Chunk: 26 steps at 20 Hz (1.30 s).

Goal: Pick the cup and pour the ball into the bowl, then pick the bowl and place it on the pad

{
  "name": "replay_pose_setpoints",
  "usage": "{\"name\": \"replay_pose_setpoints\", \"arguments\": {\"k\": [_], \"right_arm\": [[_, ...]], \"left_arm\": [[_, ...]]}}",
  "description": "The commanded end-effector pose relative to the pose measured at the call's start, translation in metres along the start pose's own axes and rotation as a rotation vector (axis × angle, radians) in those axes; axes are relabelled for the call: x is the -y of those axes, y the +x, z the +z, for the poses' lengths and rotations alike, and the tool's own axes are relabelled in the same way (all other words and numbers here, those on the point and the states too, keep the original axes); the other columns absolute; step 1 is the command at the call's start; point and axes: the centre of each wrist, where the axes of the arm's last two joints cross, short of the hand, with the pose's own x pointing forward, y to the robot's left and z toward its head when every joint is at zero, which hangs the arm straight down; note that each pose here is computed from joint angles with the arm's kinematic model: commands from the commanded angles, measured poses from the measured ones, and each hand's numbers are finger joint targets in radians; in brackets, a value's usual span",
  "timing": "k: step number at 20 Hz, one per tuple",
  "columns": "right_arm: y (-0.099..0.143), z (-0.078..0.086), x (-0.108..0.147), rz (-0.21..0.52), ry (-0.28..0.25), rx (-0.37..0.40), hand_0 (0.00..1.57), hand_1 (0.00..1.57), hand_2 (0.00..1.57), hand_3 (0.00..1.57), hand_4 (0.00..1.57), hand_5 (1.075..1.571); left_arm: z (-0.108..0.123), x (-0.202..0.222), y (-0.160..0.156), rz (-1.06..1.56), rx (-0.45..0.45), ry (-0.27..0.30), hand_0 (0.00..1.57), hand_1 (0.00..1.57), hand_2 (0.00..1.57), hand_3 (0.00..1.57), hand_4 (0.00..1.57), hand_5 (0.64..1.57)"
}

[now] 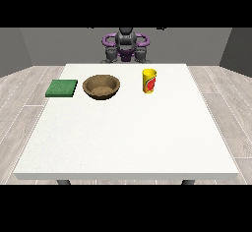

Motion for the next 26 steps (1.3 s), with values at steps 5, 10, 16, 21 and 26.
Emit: {"name": "replay_pose_setpoints", "arguments": {"k": [5, 10, 16, 21, 26], "right_arm": [[0.051, 0.008, 0.011, -0.026, -0.034, 0.184, 0.00, 0.00, 0.00, 0.00, 0.76, 1.549], [0.047, -0.014, -0.015, -0.035, 0.046, 0.371, 0.00, 0.00, 0.00, 0.00, 0.73, 1.550], [0.055, -0.020, -0.005, -0.019, 0.060, 0.455, 0.00, 0.00, 0.00, 0.00, 0.69, 1.543], [0.044, -0.028, 0.015, -0.031, 0.073, 0.491, 0.00, 0.00, 0.00, 0.00, 0.68, 1.551], [0.056, -0.038, 0.044, -0.015, 0.059, 0.507, 0.00, 0.00, 0.00, 0.00, 0.67, 1.559]], "left_arm": [[-0.003, 0.032, 0.049, 0.004, 0.176, -0.022, 0.00, 0.00, 0.00, 0.00, 0.59, 1.557], [-0.035, 0.037, 0.056, -0.040, 0.401, -0.012, 0.00, 0.00, 0.00, 0.00, 0.58, 1.544], [-0.053, 0.014, 0.014, -0.122, 0.492, 0.045, 0.00, 0.00, 0.00, 0.00, 0.55, 1.487], [-0.063, 0.000, -0.025, -0.122, 0.464, 0.013, 0.00, 0.00, 0.00, 0.00, 0.36, 1.483], [-0.082, -0.019, -0.048, -0.147, 0.449, 0.023, 0.00, 0.00, 0.00, 0.00, 0.00, 1.451]]}}
